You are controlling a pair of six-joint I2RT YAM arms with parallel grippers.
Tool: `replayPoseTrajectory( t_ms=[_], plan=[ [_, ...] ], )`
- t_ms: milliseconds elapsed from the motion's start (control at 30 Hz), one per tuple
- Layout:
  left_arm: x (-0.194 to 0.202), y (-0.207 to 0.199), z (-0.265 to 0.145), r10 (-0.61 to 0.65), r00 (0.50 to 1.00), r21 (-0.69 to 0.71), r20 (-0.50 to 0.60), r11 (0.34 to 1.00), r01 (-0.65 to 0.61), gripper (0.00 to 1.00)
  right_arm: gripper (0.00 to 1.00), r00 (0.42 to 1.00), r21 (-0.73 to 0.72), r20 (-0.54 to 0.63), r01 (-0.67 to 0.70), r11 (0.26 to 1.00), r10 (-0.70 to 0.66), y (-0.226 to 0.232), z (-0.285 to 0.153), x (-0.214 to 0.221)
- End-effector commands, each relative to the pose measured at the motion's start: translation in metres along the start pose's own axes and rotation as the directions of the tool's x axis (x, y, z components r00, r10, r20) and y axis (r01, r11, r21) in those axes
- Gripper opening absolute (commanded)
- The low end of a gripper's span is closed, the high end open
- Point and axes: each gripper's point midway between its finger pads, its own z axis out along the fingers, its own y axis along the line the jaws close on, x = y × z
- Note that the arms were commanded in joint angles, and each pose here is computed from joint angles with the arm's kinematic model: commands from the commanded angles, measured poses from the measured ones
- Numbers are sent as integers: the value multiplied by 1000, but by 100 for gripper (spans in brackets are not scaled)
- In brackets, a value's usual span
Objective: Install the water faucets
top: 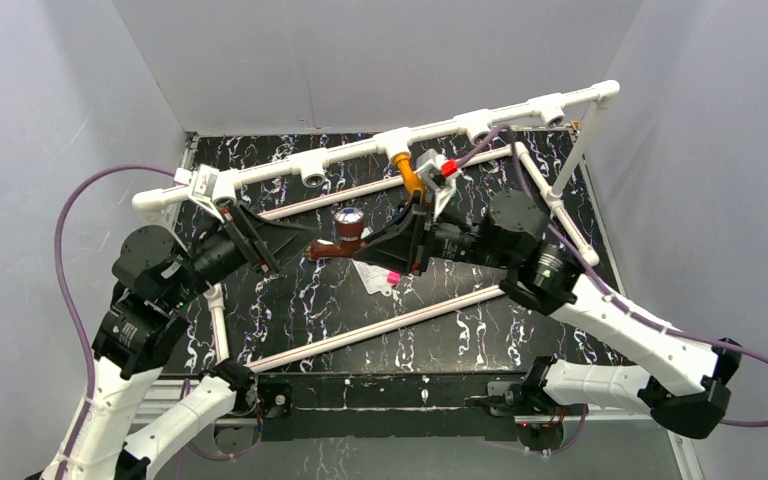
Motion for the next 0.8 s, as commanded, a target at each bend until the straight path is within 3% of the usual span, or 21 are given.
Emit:
replayPoseTrajectory(
  t_ms=[0,433,600,767],
  plan=[
    [-28,-4,8,108,993,-51,47,993,-106,67,1,984,77,95,145,986,-152,19,-29,-52],
    [-86,-4,66,221,969,-127,108,970,-207,69,1,950,443,42,258,858,-308,0,-88,-115],
    [-101,6,91,266,955,-163,131,956,-244,69,1,942,588,41,246,770,-332,-12,-120,-132],
    [-116,19,119,306,938,-194,164,942,-274,68,1,937,737,5,232,634,-348,-35,-148,-140]
  ],
)
